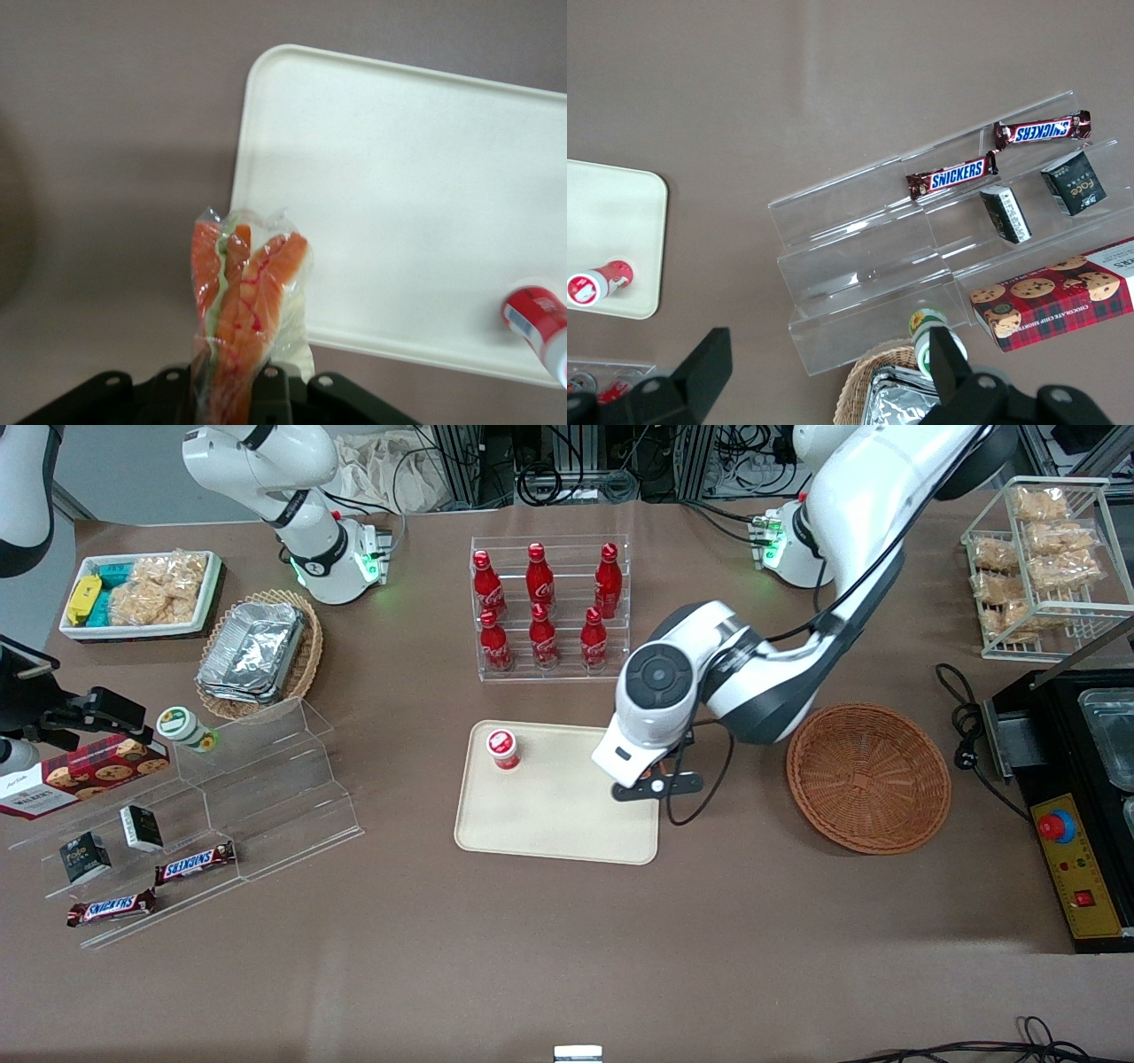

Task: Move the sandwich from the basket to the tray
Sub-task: 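Carry the sandwich over the cream tray with the left gripper, then lower the sandwich onto the tray and open the left gripper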

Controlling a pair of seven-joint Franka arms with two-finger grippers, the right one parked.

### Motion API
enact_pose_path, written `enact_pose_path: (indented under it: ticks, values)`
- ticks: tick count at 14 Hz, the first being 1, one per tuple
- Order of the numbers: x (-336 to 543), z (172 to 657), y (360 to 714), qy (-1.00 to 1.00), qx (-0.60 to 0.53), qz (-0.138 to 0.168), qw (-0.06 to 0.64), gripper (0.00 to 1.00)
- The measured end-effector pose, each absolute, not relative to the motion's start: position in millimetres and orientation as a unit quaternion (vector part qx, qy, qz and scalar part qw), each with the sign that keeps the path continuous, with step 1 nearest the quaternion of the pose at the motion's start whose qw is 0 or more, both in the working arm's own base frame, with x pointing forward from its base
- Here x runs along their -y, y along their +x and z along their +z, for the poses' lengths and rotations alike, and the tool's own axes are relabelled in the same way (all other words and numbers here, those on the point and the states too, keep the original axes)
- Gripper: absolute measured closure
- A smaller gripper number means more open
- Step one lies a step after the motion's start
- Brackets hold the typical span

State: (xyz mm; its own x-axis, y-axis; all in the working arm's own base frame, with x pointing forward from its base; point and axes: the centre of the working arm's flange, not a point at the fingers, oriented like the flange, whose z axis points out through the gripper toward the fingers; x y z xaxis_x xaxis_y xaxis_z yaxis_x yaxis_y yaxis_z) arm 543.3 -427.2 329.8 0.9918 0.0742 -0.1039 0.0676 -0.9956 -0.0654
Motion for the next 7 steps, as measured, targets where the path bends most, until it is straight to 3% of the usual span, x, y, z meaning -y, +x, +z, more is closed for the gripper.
enact_pose_path:
  ticks: [3,7]
  values:
    - [443.0,277.1,538.5,-0.998,0.026,0.041,0.047,0.84]
    - [451.1,235.2,536.4,-0.998,0.017,0.038,0.051,0.77]
